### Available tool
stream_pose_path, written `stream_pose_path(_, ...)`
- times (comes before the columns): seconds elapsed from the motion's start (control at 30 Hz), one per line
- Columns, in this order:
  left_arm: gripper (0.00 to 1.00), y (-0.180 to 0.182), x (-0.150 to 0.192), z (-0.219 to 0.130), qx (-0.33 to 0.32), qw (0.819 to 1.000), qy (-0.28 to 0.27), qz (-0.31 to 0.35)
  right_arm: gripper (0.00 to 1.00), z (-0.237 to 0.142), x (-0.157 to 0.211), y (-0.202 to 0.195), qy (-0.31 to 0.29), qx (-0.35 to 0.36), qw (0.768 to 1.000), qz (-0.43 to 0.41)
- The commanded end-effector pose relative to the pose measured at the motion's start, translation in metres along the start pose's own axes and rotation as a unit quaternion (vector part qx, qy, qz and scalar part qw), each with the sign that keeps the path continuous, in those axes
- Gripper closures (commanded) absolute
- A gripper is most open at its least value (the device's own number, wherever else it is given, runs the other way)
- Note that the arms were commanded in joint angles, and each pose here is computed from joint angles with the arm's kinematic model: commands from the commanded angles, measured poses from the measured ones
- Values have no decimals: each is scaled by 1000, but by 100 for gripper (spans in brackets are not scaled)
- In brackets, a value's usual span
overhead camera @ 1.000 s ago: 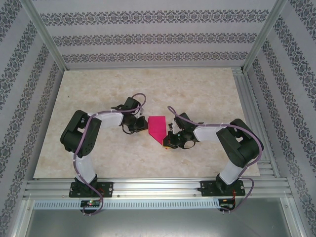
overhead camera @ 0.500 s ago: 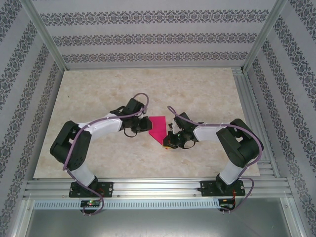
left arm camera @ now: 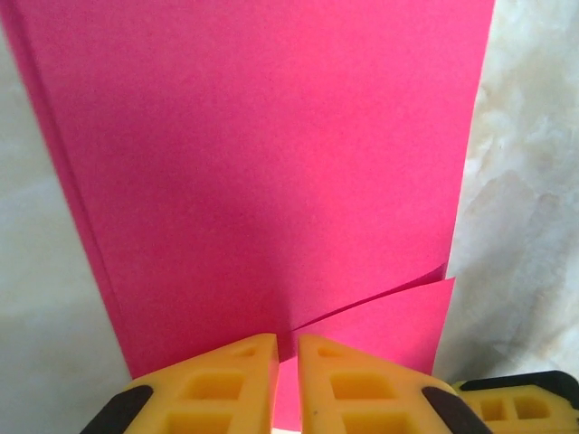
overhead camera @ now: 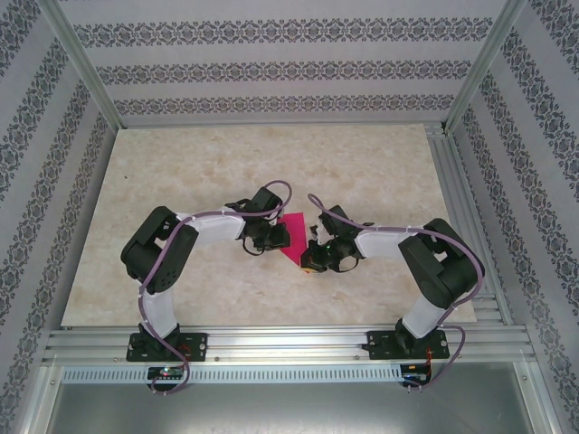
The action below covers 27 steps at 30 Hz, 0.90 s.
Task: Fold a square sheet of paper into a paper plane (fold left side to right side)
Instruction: Third fold the triangle at the center of the table.
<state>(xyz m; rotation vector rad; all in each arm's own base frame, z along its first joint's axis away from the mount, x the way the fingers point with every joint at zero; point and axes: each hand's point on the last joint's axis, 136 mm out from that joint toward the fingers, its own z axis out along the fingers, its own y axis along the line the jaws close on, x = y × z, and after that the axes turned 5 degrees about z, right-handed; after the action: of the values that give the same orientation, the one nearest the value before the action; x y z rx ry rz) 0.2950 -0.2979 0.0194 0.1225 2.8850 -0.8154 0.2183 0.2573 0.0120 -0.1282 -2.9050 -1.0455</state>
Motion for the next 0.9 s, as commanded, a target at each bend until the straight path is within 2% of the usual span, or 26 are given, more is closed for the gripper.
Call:
stream_pose_path(0.0, 83, 19, 12, 15, -27, 1000, 8, -2, 100, -11, 5, -16, -17, 49, 998, 32)
stream_pose_path(0.13, 83, 25, 18, 20, -31, 999, 13, -8, 100, -18, -7, 16, -42, 17, 998, 36)
stream_pose_path(0.27, 84, 29, 18, 21, -43, 999, 13, -5, 100, -14, -12, 29, -50, 25, 998, 37)
stream_pose_path(0.53, 85, 36, 21, 25, -61, 998, 17, -1, 100, 2, -24, 9, -46, 87, 994, 46)
stream_pose_path(0.87, 87, 42, 22, 27, -75, 997, 21, -3, 100, 4, -2, -23, -23, 131, 989, 63)
